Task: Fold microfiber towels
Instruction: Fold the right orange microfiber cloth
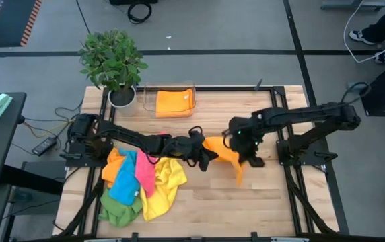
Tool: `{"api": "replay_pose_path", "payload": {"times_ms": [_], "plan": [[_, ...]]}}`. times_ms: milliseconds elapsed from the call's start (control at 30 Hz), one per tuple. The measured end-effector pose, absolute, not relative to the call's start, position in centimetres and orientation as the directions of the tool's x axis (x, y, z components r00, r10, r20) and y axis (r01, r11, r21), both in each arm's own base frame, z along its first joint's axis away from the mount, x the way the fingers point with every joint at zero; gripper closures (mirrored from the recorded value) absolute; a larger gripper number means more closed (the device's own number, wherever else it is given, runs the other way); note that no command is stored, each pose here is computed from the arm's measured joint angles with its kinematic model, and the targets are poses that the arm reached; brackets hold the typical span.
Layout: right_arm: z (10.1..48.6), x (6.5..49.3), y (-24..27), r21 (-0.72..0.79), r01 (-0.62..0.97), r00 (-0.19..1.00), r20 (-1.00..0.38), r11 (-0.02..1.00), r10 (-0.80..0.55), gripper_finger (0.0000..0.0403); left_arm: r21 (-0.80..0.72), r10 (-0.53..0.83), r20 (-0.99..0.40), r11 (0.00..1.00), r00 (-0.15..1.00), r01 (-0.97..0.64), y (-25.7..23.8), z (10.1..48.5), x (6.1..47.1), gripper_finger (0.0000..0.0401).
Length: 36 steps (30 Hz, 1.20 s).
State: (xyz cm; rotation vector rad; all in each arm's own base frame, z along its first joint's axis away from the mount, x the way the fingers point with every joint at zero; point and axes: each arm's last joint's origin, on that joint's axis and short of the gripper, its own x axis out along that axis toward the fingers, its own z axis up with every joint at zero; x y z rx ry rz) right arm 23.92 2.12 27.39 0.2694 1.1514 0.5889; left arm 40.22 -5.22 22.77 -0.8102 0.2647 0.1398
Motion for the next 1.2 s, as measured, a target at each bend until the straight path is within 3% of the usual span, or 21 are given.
{"api": "replay_pose_path", "payload": {"times_ms": [133, 367, 533, 667, 800, 900, 1033, 1200], "plan": [[26.9, 24.4, 2.9, 0.594, -0.369, 0.210, -0.696, 0.715, 0.686, 0.0373, -0.709, 0.017, -0.282, 0.670, 0.959, -0.220, -5.6, 23.0, 40.1, 0.0359], [27.0, 24.3, 2.6, 0.592, -0.339, 0.228, -0.702, 0.731, 0.674, 0.0287, -0.623, 0.016, -0.413, 0.724, 0.911, -0.295, -5.7, 20.4, 40.2, 0.0381], [27.2, 23.2, 2.6, 0.561, -0.197, 0.224, -0.773, 0.804, 0.594, 0.0241, -0.522, -0.007, -0.423, 0.819, 0.906, -0.238, -5.7, 19.8, 40.4, 0.0347], [24.9, 21.5, 2.6, 0.422, -0.014, 0.275, -0.870, 0.907, 0.409, 0.0234, -0.435, 0.005, -0.419, 0.877, 0.908, -0.205, -5.0, 19.9, 40.5, 0.0294], [21.0, 18.5, 2.4, 0.460, 0.180, 0.292, -0.869, 0.870, 0.399, 0.0235, -0.370, -0.005, -0.422, 0.914, 0.906, -0.167, -3.3, 19.5, 41.4, 0.0238], [18.9, 16.3, 2.4, 0.500, 0.328, 0.343, -0.854, 0.802, 0.392, 0.0237, -0.367, -0.098, -0.421, 0.928, 0.902, -0.070, -2.0, 19.2, 43.3, 0.0210], [17.1, 14.0, 3.1, 0.491, 0.441, 0.408, -0.855, 0.751, 0.320, 0.0237, -0.291, -0.133, -0.469, 0.957, 0.873, -0.010, -0.7, 18.7, 46.8, 0.0199], [16.0, 12.6, 3.9, 0.342, 0.442, 0.520, -0.851, 0.829, 0.074, 0.0237, -0.153, -0.157, -0.559, 0.985, 0.814, 0.085, -0.2, 17.5, 50.9, 0.0209]]}}
